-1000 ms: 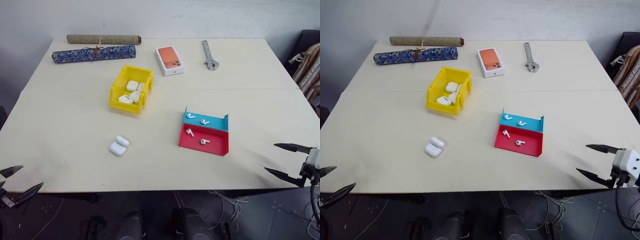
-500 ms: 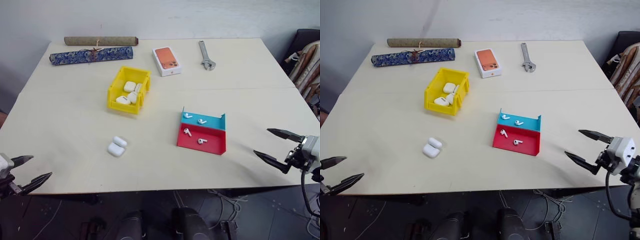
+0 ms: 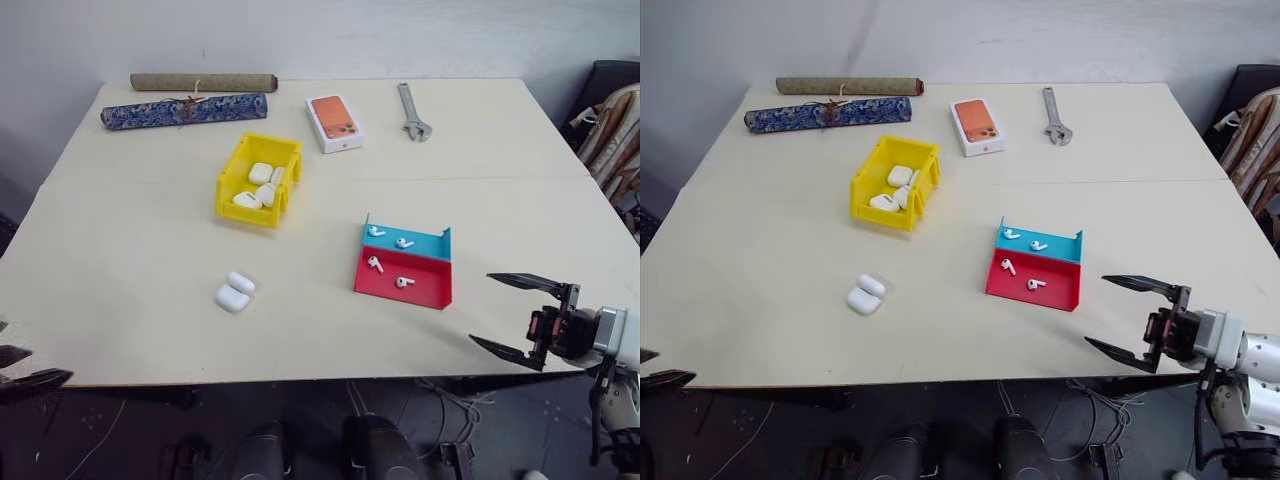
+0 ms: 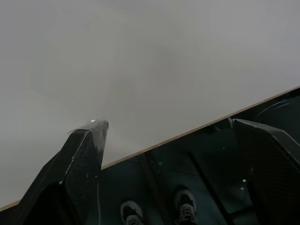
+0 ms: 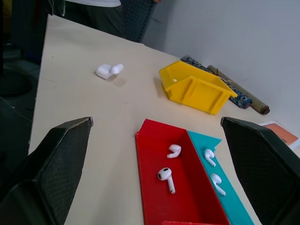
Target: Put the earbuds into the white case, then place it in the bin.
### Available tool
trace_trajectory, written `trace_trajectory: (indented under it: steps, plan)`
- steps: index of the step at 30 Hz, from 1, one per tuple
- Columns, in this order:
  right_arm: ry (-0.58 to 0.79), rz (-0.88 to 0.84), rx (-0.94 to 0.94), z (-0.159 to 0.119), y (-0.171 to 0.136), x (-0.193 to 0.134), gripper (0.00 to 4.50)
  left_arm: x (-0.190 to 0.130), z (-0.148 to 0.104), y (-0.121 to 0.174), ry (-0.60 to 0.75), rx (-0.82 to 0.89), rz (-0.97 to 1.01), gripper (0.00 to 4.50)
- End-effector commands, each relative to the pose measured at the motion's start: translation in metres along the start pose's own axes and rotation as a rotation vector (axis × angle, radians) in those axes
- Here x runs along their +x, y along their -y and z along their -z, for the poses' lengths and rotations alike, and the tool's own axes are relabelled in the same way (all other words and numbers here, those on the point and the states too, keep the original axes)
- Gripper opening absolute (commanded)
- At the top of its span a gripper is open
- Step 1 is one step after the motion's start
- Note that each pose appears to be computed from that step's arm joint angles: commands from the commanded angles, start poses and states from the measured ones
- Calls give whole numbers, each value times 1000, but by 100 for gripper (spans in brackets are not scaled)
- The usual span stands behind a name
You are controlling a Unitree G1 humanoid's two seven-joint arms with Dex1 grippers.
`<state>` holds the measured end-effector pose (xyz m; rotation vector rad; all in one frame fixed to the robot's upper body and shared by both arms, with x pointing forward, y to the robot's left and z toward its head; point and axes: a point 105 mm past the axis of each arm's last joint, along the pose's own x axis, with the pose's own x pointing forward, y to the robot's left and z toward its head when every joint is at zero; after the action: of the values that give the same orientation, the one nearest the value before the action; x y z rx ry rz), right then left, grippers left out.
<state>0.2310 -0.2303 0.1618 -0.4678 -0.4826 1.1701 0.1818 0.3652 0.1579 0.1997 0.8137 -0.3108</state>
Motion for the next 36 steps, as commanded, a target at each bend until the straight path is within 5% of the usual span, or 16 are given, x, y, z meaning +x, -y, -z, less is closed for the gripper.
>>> trace_trajectory:
  steps: [1, 8, 16, 36]
  plan:
    - [29, -28, -25, -9, 3, 16, 450, 12, -36, 34, 27, 74, 43, 446]
    - [70, -17, -38, -25, 8, 46, 450, 43, -81, 90, 90, 139, 66, 446]
    - [79, 21, -6, -27, 3, 55, 450, 79, -93, 130, 239, 119, 21, 446]
    - [55, 55, 13, -16, 2, 41, 450, 125, -93, 148, 179, 95, -95, 446]
